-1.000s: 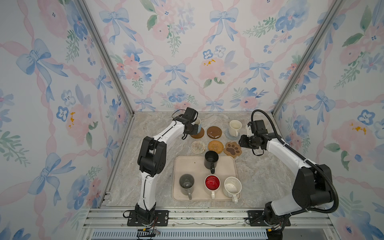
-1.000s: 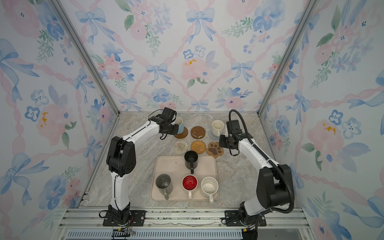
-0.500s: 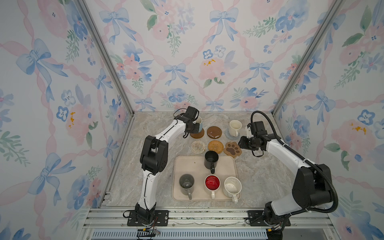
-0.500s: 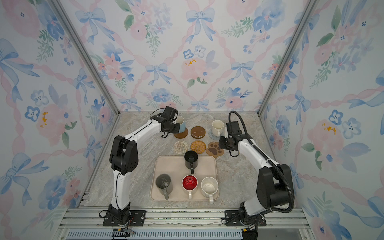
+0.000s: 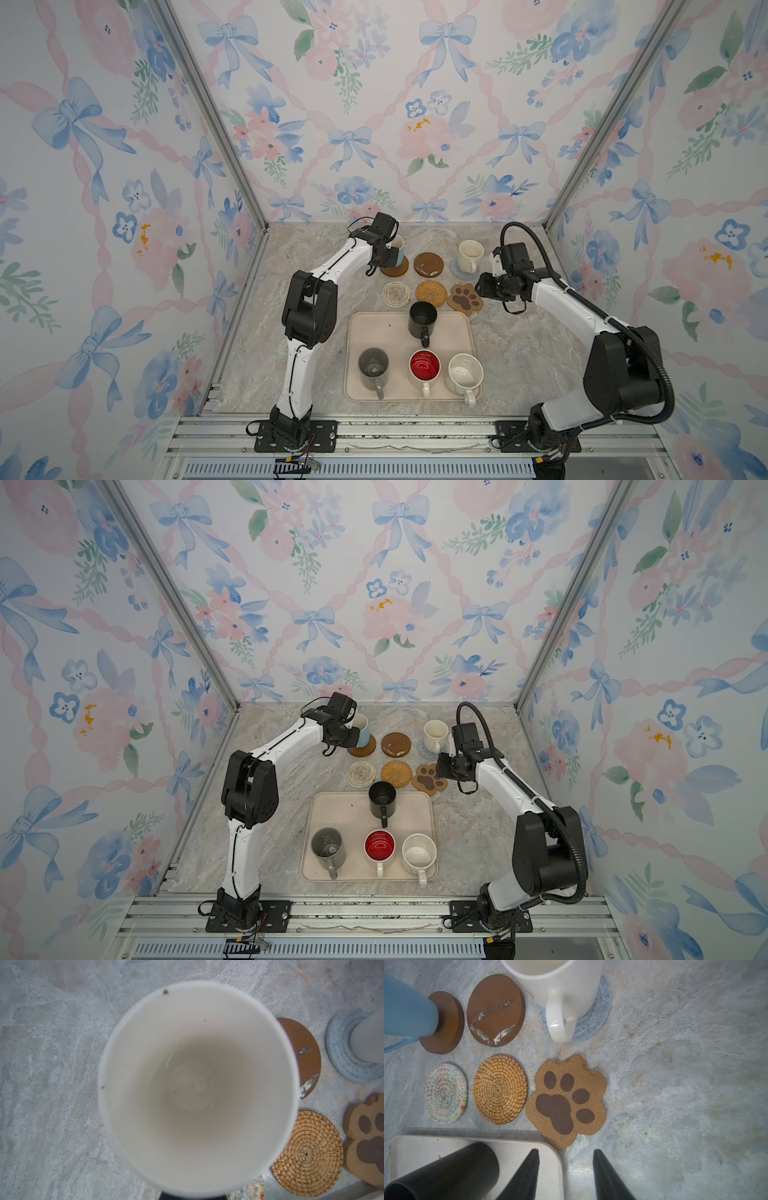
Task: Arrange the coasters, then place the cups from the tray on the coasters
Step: 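Lower the blue-handled mug onto the dark brown wooden coaster with the left gripper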
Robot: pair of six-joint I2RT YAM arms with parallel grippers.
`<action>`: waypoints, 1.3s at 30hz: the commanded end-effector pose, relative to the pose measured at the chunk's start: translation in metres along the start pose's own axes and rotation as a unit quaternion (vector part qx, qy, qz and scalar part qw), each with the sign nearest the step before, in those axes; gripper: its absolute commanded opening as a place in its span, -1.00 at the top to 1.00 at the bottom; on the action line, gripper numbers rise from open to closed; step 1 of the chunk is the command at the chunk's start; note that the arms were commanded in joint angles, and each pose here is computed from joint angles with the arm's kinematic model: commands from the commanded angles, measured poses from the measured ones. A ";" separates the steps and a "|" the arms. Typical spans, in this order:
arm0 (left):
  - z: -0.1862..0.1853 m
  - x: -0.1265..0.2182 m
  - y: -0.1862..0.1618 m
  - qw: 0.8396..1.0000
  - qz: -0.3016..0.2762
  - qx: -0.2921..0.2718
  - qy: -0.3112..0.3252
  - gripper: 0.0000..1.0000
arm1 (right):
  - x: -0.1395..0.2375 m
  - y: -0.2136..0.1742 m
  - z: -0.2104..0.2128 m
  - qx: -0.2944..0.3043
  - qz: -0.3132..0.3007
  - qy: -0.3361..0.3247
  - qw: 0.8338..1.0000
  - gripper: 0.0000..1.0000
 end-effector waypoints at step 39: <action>-0.007 0.013 0.015 1.000 -0.021 -0.009 -0.015 0.08 | -0.005 -0.003 -0.001 -0.020 0.008 0.011 1.000 0.04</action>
Point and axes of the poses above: each gripper's point midway between its finger pads, its own x axis back along the fingers, its own z axis along the line the jaws close on, y = z × x, the point moved 1 cm from there along x, back along the fingers, and after that the axes turned 11 degrees about x, right-handed, at the moved point
